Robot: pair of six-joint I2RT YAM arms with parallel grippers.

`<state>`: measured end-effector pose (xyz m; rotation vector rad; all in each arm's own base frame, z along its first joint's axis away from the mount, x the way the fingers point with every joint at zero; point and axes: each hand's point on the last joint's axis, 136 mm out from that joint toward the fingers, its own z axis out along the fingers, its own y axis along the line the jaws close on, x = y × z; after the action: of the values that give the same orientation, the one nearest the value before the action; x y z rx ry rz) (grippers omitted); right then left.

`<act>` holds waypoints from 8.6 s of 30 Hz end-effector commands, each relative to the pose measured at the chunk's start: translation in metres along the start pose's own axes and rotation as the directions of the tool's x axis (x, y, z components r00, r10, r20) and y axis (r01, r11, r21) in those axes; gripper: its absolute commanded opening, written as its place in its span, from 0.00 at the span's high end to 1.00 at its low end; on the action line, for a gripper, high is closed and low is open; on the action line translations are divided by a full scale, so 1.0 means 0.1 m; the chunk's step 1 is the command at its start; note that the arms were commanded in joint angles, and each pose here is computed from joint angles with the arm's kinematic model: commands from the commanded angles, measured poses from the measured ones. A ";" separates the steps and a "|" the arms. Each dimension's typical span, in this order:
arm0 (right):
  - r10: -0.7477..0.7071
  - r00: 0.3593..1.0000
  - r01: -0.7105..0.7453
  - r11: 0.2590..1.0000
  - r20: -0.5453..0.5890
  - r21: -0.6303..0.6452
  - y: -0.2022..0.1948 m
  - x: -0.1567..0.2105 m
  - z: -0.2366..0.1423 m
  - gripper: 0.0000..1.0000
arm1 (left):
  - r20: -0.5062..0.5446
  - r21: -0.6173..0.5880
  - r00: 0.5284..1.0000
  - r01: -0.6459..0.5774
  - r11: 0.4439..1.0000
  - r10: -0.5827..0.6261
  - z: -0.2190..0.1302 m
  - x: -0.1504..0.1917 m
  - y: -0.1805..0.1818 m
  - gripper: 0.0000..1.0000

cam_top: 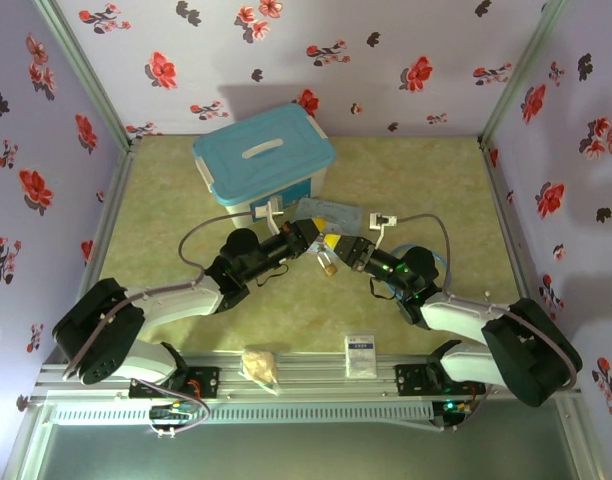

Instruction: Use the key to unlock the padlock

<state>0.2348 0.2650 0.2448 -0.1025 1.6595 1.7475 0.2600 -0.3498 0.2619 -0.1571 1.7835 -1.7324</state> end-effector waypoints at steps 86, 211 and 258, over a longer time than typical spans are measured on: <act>0.049 0.994 0.036 0.682 -0.094 0.731 -1.05 0.51 -1.27 1.00 | -0.482 -0.631 0.853 -0.496 0.597 0.199 0.08 0.71 2.07 0.34; 0.437 0.898 -0.397 0.750 0.054 0.530 -1.60 0.55 -0.64 1.00 | 0.039 -0.321 0.975 0.220 0.921 -0.219 0.31 0.58 1.58 1.00; 0.419 0.905 -0.396 0.770 0.071 0.500 -1.65 0.45 -0.52 1.00 | 0.031 -0.300 0.973 0.226 0.927 -0.228 0.33 0.57 1.52 1.00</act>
<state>0.2547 0.2205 0.0591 0.5271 2.3193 1.5055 0.2759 -0.3826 0.0677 -0.5385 2.2179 -1.4981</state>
